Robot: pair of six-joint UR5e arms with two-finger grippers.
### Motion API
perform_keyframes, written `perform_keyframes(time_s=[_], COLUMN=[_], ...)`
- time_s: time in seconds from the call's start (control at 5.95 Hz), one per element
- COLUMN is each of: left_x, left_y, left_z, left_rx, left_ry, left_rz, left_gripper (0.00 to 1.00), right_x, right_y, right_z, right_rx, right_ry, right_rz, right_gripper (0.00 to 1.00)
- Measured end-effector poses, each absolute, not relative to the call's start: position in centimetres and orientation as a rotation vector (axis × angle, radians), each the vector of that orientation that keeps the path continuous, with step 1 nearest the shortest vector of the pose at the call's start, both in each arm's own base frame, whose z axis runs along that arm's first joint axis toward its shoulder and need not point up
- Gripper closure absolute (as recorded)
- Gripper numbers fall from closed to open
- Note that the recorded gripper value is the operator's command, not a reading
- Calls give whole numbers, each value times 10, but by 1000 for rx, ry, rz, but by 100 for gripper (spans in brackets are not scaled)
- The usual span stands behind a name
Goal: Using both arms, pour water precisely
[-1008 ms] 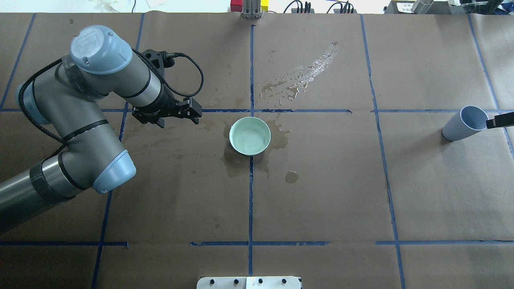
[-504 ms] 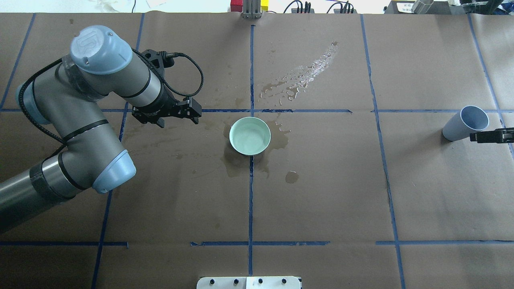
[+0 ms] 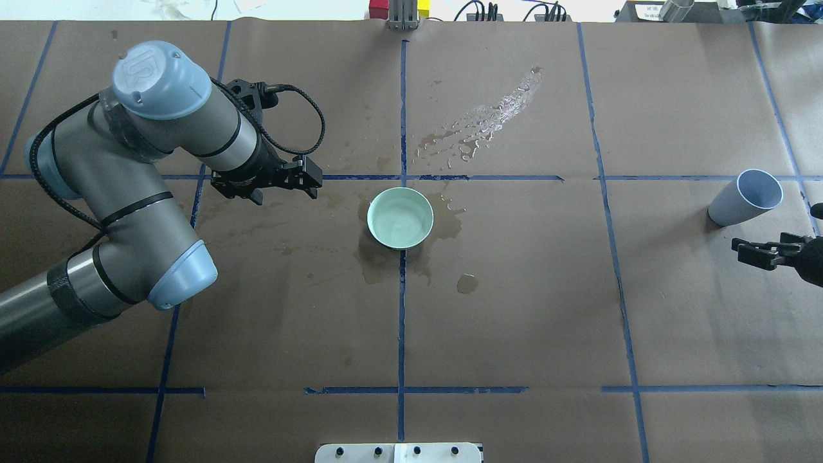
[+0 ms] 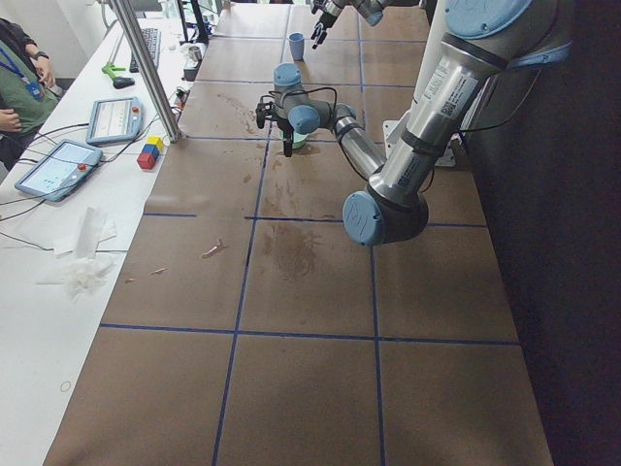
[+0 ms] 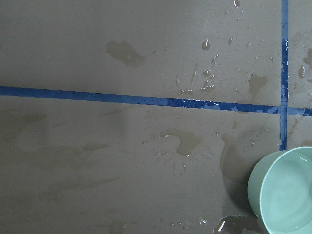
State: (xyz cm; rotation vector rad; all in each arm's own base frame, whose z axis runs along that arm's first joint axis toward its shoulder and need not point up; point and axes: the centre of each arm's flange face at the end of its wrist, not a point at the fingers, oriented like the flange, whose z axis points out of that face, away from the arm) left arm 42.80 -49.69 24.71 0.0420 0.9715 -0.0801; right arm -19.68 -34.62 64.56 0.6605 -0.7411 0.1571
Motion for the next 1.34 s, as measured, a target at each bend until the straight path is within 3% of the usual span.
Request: perform_keyframes(time_s=[1.34], left_x=[428], left_y=[-496], left_z=[247], left_rx=[42], left_ry=[972], left_rz=[-82], left_gripper=[0], right_x=[-231], right_y=[-359], right_z=[673], right_rx=[875], right_ry=[-678], right_rz=[234], right_gripper=[0])
